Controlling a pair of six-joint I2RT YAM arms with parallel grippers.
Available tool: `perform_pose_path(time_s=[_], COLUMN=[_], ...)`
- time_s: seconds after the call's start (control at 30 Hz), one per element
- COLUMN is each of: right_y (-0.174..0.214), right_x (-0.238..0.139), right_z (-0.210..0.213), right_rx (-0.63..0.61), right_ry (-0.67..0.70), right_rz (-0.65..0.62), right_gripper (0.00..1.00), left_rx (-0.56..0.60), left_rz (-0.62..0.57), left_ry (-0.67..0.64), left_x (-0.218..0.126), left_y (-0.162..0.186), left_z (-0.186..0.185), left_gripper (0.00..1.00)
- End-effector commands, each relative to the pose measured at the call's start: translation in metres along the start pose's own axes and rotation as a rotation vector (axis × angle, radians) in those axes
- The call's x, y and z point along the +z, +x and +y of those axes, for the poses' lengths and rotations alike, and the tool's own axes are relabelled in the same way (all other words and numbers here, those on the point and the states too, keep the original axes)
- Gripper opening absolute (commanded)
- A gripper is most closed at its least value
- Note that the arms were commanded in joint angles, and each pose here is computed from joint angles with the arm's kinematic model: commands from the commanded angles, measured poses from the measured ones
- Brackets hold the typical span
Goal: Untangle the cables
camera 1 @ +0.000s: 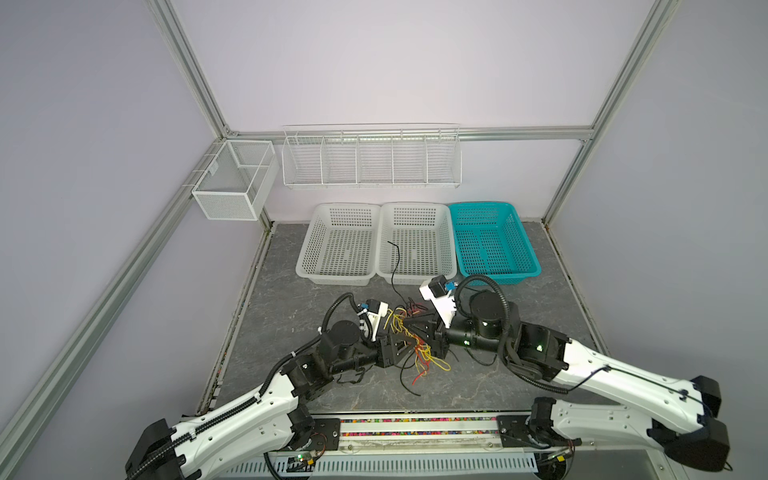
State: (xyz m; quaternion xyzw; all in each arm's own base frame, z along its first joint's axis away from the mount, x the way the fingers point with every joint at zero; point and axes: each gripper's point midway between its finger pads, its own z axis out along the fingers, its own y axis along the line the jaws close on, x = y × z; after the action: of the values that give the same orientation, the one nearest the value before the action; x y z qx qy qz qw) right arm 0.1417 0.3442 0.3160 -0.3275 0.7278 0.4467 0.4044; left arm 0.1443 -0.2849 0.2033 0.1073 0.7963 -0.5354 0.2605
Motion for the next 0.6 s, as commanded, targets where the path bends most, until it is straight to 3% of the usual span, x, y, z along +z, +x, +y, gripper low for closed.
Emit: perform_pose_path(time_s=[0.0,0.2,0.37,0.43,0.5,0.57], right_y=[-0.020,-0.006,0.012,0.017,0.036,0.046], right_x=[-0.014,-0.019,-0.031,-0.039,-0.046,-0.051], right_z=[0.018,0.010,-0.014,-0.025,-0.043,-0.050], right_rx=[0.005,0.023,0.034,0.046,0.057,0.040], right_ry=[-0.069,-0.037,0.081,0.142,0.219,0.255], right_rz=[-0.089,-0.054,-0.025,-0.020,0.010,0.033], right_gripper=[0.06,0.06,0.09,0.18,0.36,0.46], left_rx=[-0.008,-0.008,0.001,0.003,0.002,0.000], left_rz=[-0.018,-0.033,-0.044,-0.044,-0.040,-0.036], left_ry=[-0.021,-0.020,-0.019,-0.018,-0.019,-0.023], left_x=[-0.002,-0.006,-0.011,-0.011,-0.012,-0.011], left_y=[0.002,0.002,0.001,0.001,0.002,0.002], left_z=[0.008,0.009,0.008,0.007,0.008,0.008], left_gripper=[0.27,0.05,0.00,0.00,0.00,0.00])
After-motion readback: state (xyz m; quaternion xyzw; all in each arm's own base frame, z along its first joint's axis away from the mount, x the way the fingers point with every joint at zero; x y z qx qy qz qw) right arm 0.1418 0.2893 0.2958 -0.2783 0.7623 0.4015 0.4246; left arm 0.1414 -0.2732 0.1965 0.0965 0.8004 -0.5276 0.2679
